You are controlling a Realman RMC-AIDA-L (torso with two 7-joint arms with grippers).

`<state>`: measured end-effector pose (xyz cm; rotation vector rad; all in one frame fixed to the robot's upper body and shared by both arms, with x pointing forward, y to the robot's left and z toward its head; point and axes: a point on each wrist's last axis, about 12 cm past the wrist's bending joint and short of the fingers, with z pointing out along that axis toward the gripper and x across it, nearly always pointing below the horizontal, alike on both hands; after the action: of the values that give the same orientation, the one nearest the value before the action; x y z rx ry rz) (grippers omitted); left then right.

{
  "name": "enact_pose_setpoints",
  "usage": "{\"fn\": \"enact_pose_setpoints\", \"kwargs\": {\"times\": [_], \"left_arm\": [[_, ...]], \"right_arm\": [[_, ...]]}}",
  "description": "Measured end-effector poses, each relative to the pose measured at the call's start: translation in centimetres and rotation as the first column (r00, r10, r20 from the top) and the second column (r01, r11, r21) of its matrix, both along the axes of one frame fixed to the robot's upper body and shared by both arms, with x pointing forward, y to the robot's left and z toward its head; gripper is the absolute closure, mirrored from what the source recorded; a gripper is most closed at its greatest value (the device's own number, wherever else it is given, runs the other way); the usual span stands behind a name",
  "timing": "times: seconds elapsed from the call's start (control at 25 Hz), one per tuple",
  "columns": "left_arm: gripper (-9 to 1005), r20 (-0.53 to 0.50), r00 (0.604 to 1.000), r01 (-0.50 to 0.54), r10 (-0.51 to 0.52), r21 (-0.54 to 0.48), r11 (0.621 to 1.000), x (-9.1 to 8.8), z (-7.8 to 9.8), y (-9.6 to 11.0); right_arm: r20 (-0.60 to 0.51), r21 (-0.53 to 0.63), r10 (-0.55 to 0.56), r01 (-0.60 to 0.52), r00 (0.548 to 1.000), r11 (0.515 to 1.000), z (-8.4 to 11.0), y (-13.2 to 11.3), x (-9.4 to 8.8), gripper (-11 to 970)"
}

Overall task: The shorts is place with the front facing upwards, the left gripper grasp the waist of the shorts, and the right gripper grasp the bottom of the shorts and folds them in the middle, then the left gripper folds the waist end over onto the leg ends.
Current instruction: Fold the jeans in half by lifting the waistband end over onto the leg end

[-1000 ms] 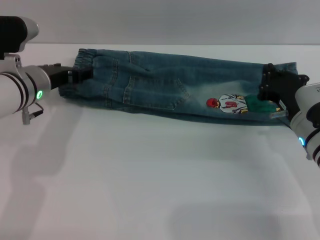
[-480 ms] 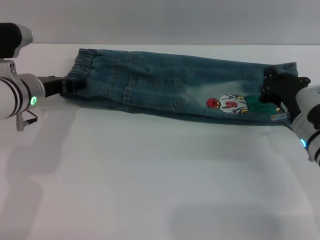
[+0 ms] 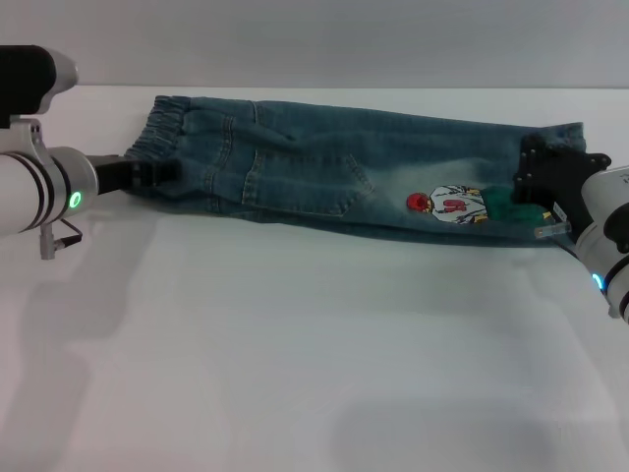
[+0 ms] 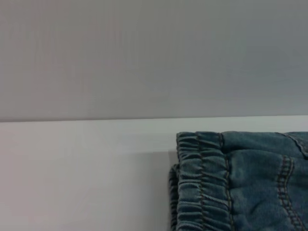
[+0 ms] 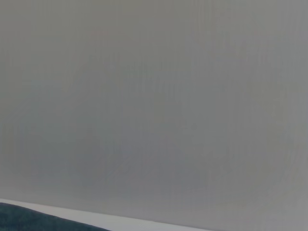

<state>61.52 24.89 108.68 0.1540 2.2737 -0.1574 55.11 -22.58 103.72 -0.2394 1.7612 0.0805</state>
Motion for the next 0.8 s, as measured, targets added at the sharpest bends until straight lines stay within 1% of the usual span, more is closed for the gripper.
{"fn": "enact_pose_setpoints", "kwargs": {"times": [0.4,0.68,0.8], "left_arm": [[268,-0.012,1.000,0.005,-0.005,0.005,1.000,0.16,-0.20,-0.20],[285,-0.038,0.999,0.010,-0.009,0.002,1.000,0.03,-0.36,-0.38],[292,-0.034,0.999,0.014,-0.013,0.006,1.000,-0.13,-0.43,-0.35]], "right_arm": [[-0.010,-0.004,0.008,-0.008,1.000,1.000,-0.10,0.11,0.01,960],[-0.012,-0.002,0.006,-0.006,1.000,1.000,-0.06,0.07,-0.01,960],[-0.014,-0.003,0.008,-0.008,1.000,1.000,-0.05,0.09,0.02,960]]}}
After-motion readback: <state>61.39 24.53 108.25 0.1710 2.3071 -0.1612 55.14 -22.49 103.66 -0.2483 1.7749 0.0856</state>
